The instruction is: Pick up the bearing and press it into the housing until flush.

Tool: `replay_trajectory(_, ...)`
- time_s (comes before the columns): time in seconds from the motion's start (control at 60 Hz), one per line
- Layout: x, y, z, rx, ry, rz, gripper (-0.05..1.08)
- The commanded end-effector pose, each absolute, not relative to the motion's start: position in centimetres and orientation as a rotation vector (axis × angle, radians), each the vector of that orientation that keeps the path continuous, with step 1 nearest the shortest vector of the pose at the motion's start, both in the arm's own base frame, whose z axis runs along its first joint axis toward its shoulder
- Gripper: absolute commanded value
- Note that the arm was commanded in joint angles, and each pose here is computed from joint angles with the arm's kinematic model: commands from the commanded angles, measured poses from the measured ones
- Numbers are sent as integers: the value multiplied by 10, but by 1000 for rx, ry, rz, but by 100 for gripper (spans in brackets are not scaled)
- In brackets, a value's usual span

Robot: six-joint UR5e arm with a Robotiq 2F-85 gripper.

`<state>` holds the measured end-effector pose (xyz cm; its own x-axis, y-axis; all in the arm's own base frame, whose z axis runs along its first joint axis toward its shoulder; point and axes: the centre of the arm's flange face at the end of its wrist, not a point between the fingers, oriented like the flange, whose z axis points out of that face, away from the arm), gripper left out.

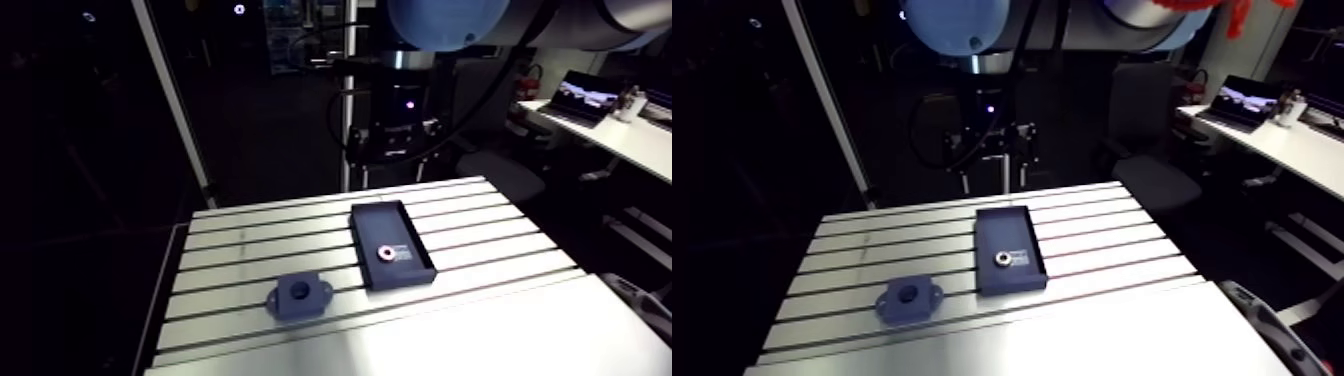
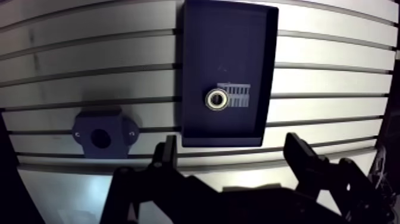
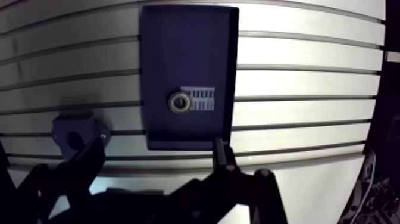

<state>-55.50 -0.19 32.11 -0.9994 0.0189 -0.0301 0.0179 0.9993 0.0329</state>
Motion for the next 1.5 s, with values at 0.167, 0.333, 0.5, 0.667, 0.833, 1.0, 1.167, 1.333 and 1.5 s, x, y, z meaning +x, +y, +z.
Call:
replay_trajectory(0.167,-550,12,266,5,3095,41,32)
replay_trajectory(0.333,-548,13,243,6,3077,34,37)
replay_trajectory(0.5,-546,12,230,4,3060,26,38)
replay_trajectory(0.667,-543,11,224,6,3049,22,37)
replay_trajectory(0.833,-541,10,215,8,3032,15,37)
replay_trajectory(1.0,-541,10,207,8,3045,8,37)
replay_trajectory(1.167,-540,10,199,7,3059,11,37)
replay_trajectory(1.333,-538,9,193,6,3049,5,37)
replay_trajectory(1.5,-537,11,190,11,3042,2,37)
